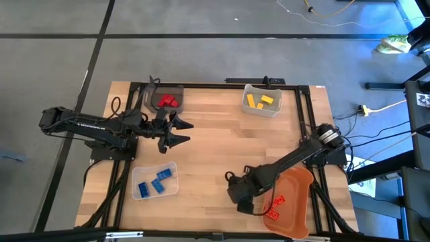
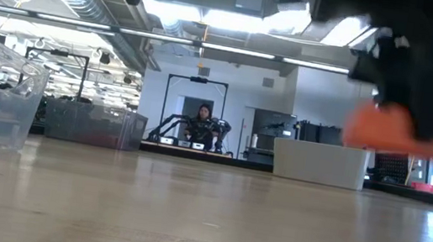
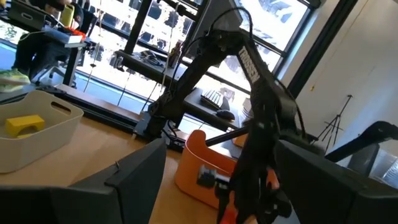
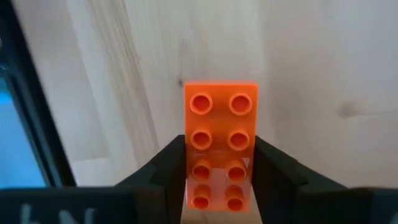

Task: Sort & place blocks by color
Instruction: Put the orange game piece into the orange bin

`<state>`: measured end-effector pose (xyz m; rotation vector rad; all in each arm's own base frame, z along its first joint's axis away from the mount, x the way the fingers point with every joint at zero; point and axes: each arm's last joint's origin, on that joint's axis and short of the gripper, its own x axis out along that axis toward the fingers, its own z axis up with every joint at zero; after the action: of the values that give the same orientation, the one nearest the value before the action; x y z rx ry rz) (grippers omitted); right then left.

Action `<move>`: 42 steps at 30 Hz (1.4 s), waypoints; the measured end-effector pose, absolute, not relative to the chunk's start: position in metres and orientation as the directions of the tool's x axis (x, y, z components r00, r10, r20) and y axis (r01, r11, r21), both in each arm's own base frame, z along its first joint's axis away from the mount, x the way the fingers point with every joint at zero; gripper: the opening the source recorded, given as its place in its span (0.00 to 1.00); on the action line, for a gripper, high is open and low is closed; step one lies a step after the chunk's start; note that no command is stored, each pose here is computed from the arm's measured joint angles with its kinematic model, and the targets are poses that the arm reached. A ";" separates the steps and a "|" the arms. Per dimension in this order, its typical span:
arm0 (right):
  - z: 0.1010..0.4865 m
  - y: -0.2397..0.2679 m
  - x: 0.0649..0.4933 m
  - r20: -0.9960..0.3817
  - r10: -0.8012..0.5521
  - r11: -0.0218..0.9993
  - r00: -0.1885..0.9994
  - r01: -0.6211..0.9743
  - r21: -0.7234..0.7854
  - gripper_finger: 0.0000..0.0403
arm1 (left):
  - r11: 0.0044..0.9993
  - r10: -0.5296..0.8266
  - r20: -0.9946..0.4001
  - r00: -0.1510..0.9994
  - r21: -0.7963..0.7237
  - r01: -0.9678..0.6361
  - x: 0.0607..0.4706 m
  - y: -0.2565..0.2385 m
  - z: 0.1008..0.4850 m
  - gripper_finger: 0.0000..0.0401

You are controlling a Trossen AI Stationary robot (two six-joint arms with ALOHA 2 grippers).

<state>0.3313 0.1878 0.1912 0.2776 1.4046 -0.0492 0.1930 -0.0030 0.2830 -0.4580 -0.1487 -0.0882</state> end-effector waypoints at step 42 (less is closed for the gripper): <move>0.282 0.093 0.246 -0.609 0.132 0.786 0.782 0.291 0.545 0.35 | 0.890 -0.051 0.168 0.984 -0.439 0.121 0.193 -0.003 0.284 0.73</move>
<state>0.2461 0.0930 0.2817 0.6730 0.6798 -0.0936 0.1929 -0.0030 0.2835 -0.4647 -0.1540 -0.0901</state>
